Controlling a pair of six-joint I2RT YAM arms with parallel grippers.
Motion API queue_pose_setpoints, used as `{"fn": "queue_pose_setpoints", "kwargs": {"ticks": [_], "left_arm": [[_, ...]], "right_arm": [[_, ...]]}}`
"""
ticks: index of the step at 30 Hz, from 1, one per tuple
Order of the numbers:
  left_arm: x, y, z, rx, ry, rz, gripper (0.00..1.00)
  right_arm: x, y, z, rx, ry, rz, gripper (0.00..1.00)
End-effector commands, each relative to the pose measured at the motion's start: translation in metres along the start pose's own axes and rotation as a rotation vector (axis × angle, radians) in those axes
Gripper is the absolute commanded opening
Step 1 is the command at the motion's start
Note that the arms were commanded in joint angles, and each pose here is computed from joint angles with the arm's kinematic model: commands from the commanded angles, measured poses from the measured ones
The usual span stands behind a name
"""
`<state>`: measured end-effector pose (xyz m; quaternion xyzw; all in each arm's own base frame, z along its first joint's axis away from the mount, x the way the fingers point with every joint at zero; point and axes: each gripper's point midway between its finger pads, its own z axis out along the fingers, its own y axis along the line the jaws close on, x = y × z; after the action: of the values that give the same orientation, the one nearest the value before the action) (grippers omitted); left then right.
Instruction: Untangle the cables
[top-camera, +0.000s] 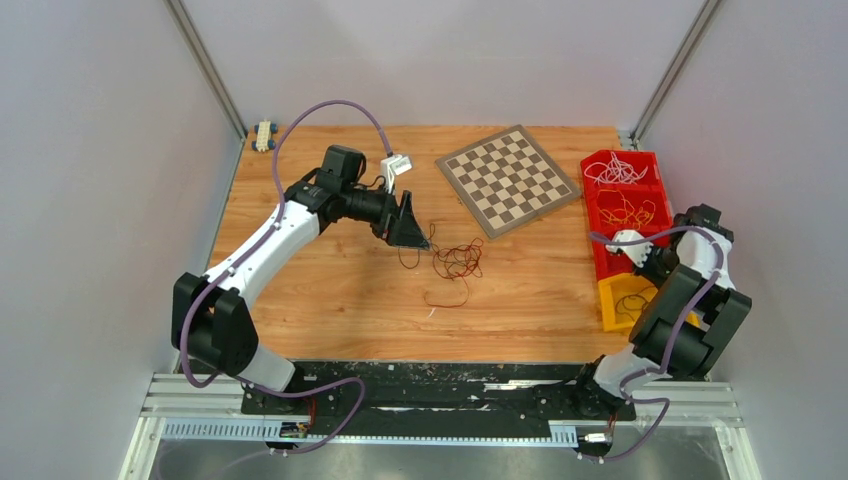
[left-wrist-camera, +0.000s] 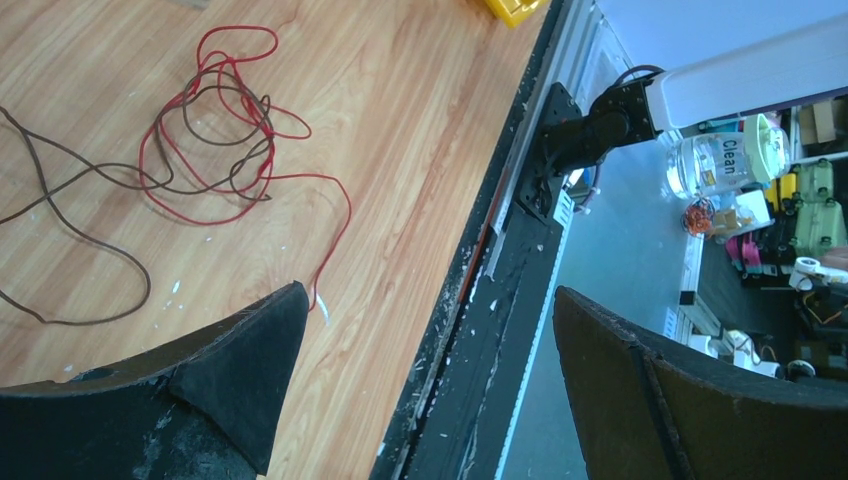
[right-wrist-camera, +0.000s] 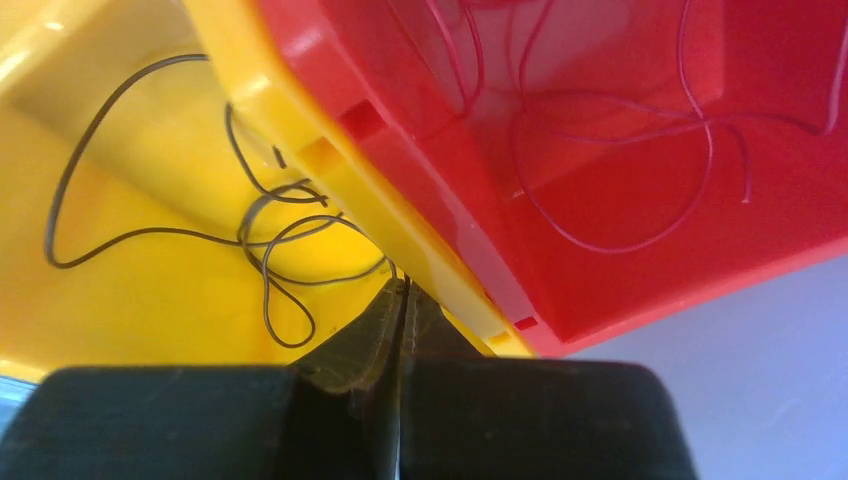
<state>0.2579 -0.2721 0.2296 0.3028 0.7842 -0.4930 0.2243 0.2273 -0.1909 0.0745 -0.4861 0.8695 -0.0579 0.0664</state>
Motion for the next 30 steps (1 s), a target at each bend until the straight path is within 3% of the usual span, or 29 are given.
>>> {"fn": "queue_pose_setpoints", "kwargs": {"ticks": [1, 5, 8, 11, 17, 21, 26, 30], "left_arm": [[-0.006, -0.002, -0.004, 0.007, -0.011, 0.042, 1.00], [-0.005, 0.000, -0.005, -0.006, -0.013, 0.047, 1.00], [-0.004, 0.005, -0.006, -0.018, -0.012, 0.052, 1.00], [0.001, 0.011, -0.009, -0.042, 0.000, 0.079, 1.00], [0.014, 0.043, -0.014, -0.154, 0.007, 0.175, 1.00], [0.015, 0.069, -0.002, -0.176, 0.026, 0.125, 1.00], [0.012, 0.109, 0.018, -0.187, 0.054, 0.051, 0.93], [-0.005, 0.120, 0.040, -0.108, 0.017, -0.022, 0.85]], "right_arm": [[0.014, -0.051, -0.012, 0.189, 0.039, 0.054, 0.00], [0.019, -0.045, -0.011, 0.192, 0.071, 0.023, 0.01], [0.012, -0.020, -0.014, 0.119, 0.042, -0.019, 0.39], [-0.006, -0.004, -0.030, 0.087, -0.040, -0.044, 0.53], [-0.106, 0.032, -0.081, -0.030, -0.384, -0.010, 0.59], [-0.197, 0.052, -0.093, -0.147, -0.558, 0.041, 0.64], [-0.308, 0.083, -0.074, -0.312, -0.647, 0.098, 0.65], [-0.363, 0.092, -0.045, -0.379, -0.633, 0.180, 0.60]]}}
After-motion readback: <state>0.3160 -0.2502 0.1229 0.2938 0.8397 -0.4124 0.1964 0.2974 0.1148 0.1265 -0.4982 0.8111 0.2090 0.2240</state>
